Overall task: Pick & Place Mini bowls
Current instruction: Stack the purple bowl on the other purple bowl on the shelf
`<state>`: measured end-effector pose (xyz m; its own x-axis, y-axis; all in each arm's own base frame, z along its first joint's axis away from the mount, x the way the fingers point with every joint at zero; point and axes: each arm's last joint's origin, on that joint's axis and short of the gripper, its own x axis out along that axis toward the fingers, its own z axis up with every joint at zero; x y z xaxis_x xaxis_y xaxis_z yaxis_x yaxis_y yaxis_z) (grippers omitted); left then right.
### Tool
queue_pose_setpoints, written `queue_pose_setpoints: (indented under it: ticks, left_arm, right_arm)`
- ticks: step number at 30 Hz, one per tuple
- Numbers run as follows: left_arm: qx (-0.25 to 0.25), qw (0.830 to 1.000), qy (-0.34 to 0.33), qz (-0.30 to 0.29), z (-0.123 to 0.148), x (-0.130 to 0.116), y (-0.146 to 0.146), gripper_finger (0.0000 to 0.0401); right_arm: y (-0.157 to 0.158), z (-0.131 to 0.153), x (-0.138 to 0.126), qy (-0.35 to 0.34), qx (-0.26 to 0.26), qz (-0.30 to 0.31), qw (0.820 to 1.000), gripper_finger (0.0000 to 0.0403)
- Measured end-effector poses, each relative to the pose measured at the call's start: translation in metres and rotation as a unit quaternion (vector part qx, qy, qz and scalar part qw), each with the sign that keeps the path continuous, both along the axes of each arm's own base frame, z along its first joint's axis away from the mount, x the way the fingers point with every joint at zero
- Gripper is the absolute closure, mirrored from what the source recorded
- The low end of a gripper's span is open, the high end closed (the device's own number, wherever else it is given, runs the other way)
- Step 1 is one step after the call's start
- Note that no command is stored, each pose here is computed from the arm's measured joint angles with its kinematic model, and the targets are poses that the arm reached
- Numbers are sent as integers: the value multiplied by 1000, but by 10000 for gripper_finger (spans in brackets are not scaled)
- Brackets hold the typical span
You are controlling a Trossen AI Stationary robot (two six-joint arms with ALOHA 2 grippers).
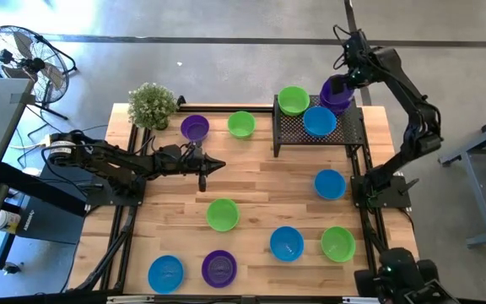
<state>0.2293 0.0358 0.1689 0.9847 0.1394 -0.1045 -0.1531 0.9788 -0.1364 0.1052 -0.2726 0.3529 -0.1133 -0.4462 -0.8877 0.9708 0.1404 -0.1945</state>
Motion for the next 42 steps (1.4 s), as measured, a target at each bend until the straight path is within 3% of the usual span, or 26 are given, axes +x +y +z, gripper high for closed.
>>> queue_pose_setpoints:
  ticks: [9, 21, 24, 30, 42]
  left_arm:
    - [0, 1000, 0, 0, 0, 0, 0, 399]
    - [0, 1000, 0, 0, 0, 0, 0, 399]
    - [0, 1000, 0, 0, 0, 0, 0, 399]
    - [0, 1000, 0, 0, 0, 0, 0, 399]
    - [0, 1000, 0, 0, 0, 0, 0, 399]
  right_arm:
    - [-4, -6, 2, -1, 15, 4, 1000, 383]
    - [-2, -7, 2, -5, 30, 18, 999, 311]
    - [0, -7, 2, -3, 41, 23, 999, 321]
    - [1, -8, 1, 6, 49, 31, 998, 395]
    - [0, -6, -5, -34, 47, 6, 998, 395]
